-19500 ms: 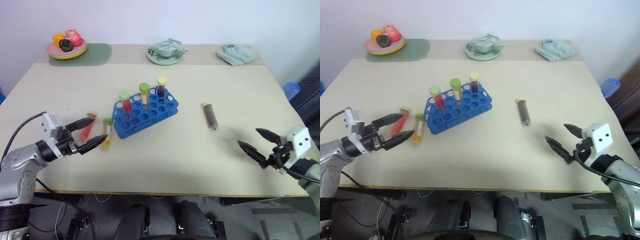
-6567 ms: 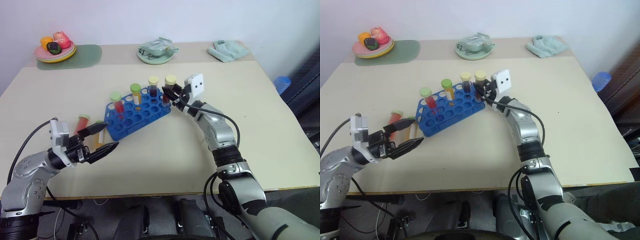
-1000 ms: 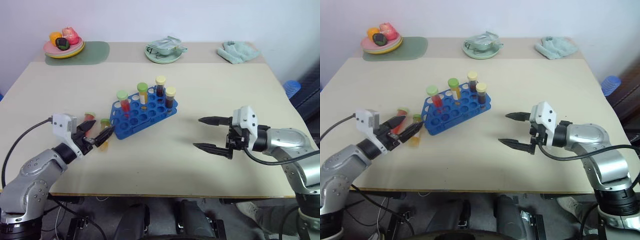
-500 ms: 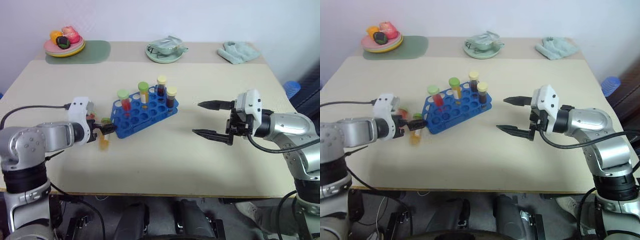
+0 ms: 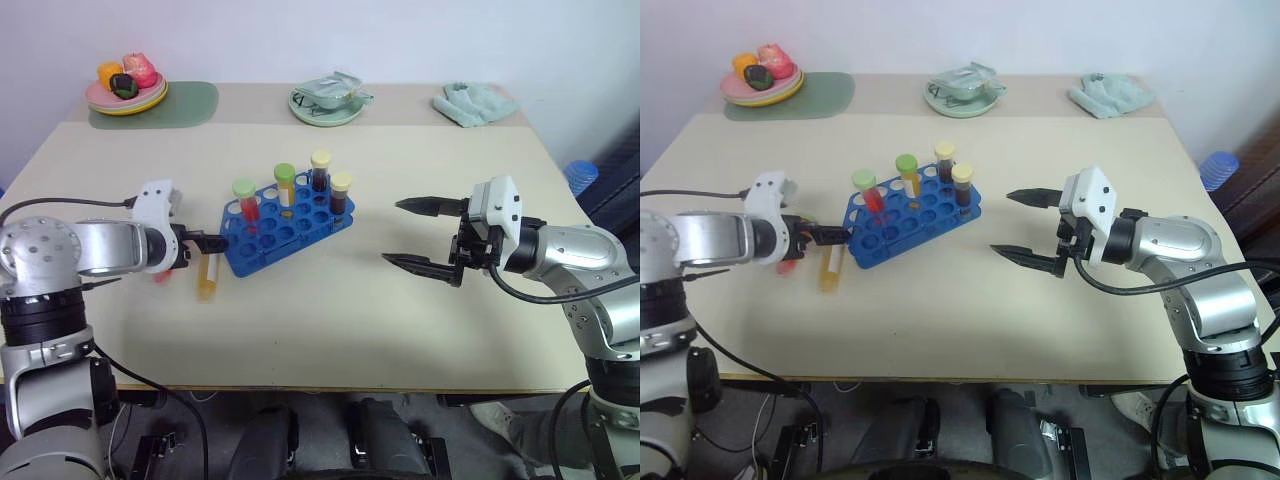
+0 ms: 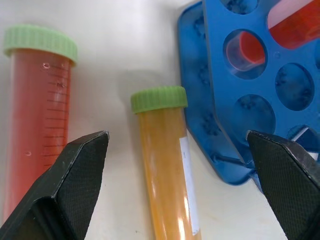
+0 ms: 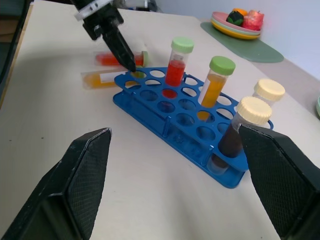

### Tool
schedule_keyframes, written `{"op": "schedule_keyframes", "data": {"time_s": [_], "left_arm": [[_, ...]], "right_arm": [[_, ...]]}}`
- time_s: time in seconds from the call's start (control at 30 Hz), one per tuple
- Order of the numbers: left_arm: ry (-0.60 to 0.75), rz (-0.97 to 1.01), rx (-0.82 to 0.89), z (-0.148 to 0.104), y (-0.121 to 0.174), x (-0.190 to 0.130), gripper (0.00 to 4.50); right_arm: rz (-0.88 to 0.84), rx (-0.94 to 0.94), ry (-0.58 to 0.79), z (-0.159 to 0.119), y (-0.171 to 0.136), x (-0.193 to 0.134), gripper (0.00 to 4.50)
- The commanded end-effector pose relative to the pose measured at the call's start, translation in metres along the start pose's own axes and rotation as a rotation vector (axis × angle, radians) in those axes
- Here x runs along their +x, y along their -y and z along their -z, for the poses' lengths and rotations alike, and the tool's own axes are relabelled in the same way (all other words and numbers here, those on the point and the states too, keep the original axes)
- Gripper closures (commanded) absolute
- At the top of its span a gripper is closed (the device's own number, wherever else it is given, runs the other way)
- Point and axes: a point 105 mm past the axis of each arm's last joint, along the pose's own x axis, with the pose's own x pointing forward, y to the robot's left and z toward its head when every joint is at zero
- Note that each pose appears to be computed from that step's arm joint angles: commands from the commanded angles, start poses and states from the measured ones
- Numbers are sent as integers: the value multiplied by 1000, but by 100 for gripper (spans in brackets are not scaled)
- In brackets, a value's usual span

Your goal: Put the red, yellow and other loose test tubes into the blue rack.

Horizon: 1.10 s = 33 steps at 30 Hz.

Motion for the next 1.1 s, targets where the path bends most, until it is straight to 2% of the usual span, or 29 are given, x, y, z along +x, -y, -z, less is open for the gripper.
{"op": "schedule_keyframes", "data": {"time_s": [0.03, 0.2, 0.57, 0.67, 0.73, 1.1], "left_arm": [[9, 0, 36, -10, -1, -14, 0], [10, 12, 30, -10, -1, -17, 0], [-91, -72, 36, 13, -14, -8, 0], [-89, -82, 30, 12, -15, -7, 79], [-89, -89, 31, 11, -14, -5, 175], [-119, -146, 4, 11, -11, 13, 175]], "right_arm": [[20, -55, 30, -13, 2, -3, 38], [24, -51, 32, -13, 3, -2, 38], [29, -47, 34, -13, 5, -2, 38], [33, -45, 31, -13, 6, -3, 32], [35, -43, 30, -12, 6, -3, 32], [47, -39, 26, -11, 6, -4, 32]]}}
